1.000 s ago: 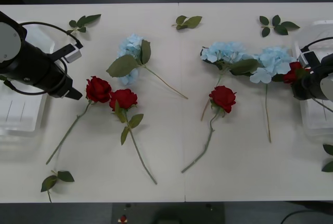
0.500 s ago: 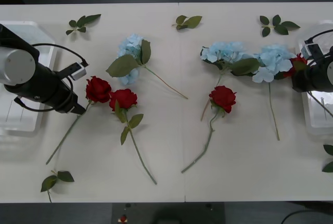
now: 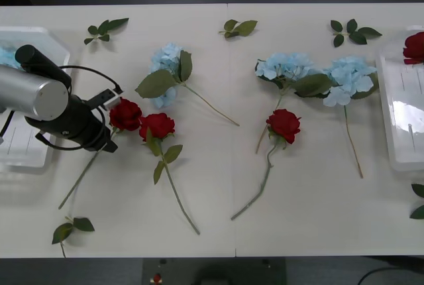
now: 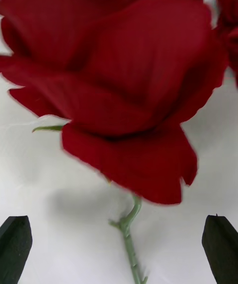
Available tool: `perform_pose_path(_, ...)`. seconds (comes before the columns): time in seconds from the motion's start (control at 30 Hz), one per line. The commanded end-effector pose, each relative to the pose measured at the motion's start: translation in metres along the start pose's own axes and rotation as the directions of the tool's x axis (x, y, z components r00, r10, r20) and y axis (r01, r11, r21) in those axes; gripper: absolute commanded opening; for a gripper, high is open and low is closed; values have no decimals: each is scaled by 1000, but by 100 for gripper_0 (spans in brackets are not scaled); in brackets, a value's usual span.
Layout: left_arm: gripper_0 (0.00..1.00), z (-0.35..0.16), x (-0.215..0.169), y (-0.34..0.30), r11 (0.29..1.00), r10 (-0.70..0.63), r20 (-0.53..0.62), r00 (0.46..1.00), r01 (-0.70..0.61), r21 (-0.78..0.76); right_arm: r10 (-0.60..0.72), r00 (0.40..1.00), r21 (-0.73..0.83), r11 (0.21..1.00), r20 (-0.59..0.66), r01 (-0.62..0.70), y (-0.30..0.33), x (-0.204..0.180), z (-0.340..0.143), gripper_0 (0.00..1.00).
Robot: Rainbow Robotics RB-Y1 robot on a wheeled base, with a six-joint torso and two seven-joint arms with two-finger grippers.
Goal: Put the red flowers into the right box and the blue flowers into the left box
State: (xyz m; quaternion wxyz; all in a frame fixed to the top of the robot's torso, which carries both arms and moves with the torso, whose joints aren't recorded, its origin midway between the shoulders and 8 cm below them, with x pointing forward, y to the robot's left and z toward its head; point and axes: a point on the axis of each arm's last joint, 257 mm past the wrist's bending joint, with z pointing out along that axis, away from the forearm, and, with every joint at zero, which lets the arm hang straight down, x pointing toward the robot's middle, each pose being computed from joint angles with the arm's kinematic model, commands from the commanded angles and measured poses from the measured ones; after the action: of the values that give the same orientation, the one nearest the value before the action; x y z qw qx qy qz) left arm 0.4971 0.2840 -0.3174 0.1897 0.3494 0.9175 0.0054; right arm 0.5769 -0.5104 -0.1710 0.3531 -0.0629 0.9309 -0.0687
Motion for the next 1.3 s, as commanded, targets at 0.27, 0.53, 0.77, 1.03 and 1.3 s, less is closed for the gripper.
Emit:
perform_pose_path(0.27, 100, 6, -25, -9, 999, -51, 36, 998, 51, 0, -170, 985, 242, 955, -22, 171, -121, -1, -15, 0)
perform_pose_path(0.53, 100, 12, -29, -8, 998, -63, 33, 997, 63, -9, -194, 981, 304, 936, 19, 179, -127, 3, 6, 0)
perform_pose_path(0.77, 98, 14, -27, -4, 997, -69, 23, 997, 70, -23, -195, 978, 346, 924, 68, 160, -122, 8, 29, 0)
perform_pose_path(1.03, 29, 15, -23, -2, 997, -70, 14, 997, 70, -36, -212, 975, 354, 919, 68, 175, -117, 8, 34, 23)
perform_pose_path(1.3, 0, 15, -23, -1, 997, -68, 13, 998, 69, -43, -213, 974, 349, 920, 73, 175, -116, 6, 34, 75)
